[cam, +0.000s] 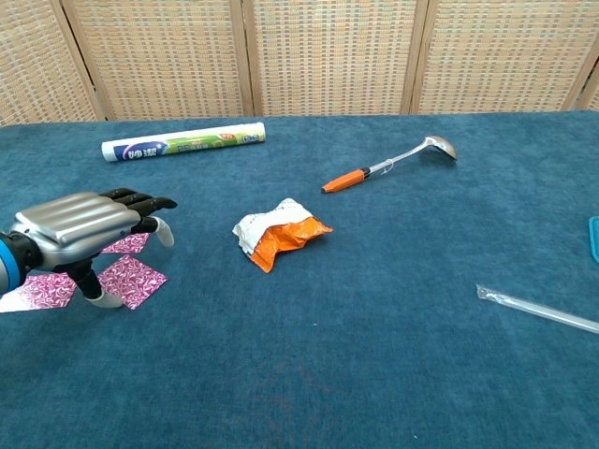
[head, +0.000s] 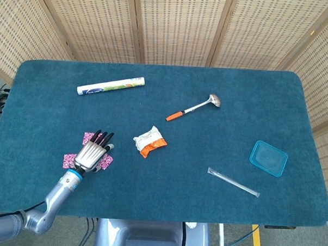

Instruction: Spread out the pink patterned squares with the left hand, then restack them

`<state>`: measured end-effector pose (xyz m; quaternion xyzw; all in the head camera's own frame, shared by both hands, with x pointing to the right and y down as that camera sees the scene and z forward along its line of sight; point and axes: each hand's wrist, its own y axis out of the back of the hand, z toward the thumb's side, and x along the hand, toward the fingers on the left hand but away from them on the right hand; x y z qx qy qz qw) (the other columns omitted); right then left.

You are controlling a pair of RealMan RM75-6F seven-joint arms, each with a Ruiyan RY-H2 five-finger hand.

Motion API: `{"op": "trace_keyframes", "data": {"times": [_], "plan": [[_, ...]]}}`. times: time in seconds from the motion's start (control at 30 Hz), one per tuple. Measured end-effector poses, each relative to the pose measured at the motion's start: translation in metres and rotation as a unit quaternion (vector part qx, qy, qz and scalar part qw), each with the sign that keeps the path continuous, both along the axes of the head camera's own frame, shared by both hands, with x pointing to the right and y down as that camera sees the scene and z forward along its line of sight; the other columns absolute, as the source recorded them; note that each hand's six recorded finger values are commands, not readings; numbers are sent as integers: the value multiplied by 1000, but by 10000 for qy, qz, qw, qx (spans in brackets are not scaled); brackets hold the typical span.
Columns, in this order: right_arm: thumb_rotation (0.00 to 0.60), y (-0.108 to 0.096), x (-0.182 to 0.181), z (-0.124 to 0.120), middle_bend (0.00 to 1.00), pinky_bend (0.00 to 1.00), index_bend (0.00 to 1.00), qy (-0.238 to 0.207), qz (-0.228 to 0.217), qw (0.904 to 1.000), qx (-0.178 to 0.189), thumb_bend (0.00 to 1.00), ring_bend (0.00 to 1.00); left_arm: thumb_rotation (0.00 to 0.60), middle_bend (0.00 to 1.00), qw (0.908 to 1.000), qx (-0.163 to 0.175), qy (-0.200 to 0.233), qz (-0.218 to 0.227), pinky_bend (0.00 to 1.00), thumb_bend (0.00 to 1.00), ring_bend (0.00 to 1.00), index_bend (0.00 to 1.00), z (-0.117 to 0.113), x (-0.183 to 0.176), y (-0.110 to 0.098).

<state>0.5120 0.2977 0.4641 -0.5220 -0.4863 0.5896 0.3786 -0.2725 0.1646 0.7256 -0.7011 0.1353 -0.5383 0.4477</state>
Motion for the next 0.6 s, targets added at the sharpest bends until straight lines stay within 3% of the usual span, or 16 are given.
{"op": "trace_keyframes", "data": {"times": [0.13,0.33,0.6], "plan": [[600,1,0,-1,256,0,296,15,19,10000,2,12,0,600,0,9999,-72,71,-66,0,177,0,285,0,1,0],[600,0,0,-1,256,0,296,13,20,10000,-4,10,0,600,0,9979,-500,220,-345,0,181,0,303,0,-4,4],[600,1,2,-2,257,0,296,19,49,10000,4,9,0,600,0,9977,-517,208,-398,0,182,0,311,-1,-4,0]]}}
